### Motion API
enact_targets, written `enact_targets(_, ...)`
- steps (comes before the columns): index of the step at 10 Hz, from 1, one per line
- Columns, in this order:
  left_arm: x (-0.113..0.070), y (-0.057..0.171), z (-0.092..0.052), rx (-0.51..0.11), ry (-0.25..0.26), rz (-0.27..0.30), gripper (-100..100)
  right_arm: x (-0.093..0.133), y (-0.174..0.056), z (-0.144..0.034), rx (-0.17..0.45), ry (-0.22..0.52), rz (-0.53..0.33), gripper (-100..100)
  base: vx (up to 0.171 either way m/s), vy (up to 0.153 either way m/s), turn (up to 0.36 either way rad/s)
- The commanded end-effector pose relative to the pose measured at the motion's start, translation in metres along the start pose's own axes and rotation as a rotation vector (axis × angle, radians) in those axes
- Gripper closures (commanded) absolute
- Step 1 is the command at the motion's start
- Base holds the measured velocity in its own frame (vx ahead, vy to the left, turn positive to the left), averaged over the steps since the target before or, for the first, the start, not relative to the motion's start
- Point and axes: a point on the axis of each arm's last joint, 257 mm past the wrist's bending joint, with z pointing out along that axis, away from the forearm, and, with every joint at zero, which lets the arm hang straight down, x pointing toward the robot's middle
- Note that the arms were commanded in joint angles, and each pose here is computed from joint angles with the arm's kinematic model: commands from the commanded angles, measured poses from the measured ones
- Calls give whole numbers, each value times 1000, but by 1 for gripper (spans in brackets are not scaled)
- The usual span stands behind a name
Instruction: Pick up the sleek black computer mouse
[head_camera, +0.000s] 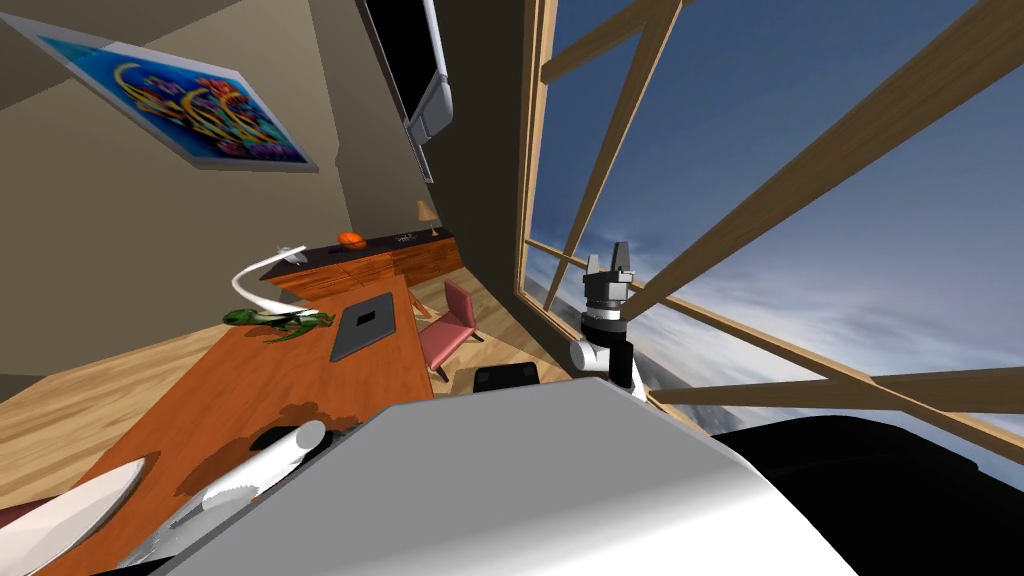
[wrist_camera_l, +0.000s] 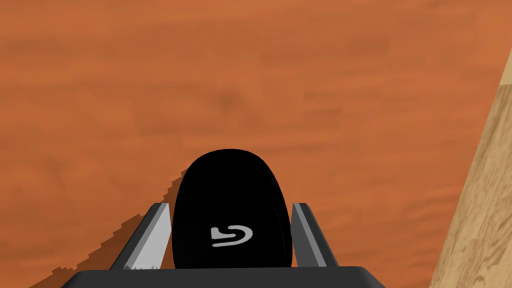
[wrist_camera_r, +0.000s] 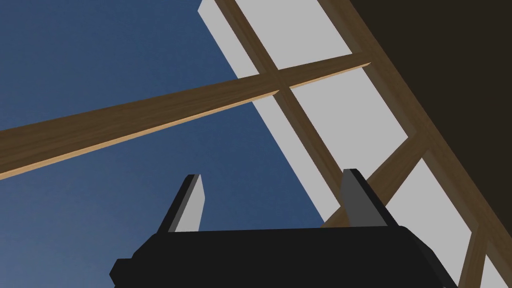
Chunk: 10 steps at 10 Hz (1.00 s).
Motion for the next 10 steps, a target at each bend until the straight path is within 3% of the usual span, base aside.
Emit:
enact_targets(1,-19,14,3,-10,-6,-4,100,0,0,0,0,0,0,0,60,-29,-81)
enact_targets(3,-13,16,4,-11,26,-3,100,0,0,0,0,0,0,0,41,-26,-14)
enact_targets(4,-35,31,5,-21,7,-12,100,0,0,0,0,0,0,0,62,-40,-71)
enact_targets(6,-29,31,5,-17,37,-12,100,0,0,0,0,0,0,0,46,-32,-15)
enact_targets(7,-51,45,4,-24,15,-21,100,0,0,0,0,0,0,0,53,-43,-83)
enact_targets(9,-46,45,5,-18,43,-24,100,0,0,0,0,0,0,0,48,-28,-9)
enact_targets(10,-71,61,3,-26,13,-38,100,0,0,0,0,0,0,0,63,-39,-75)
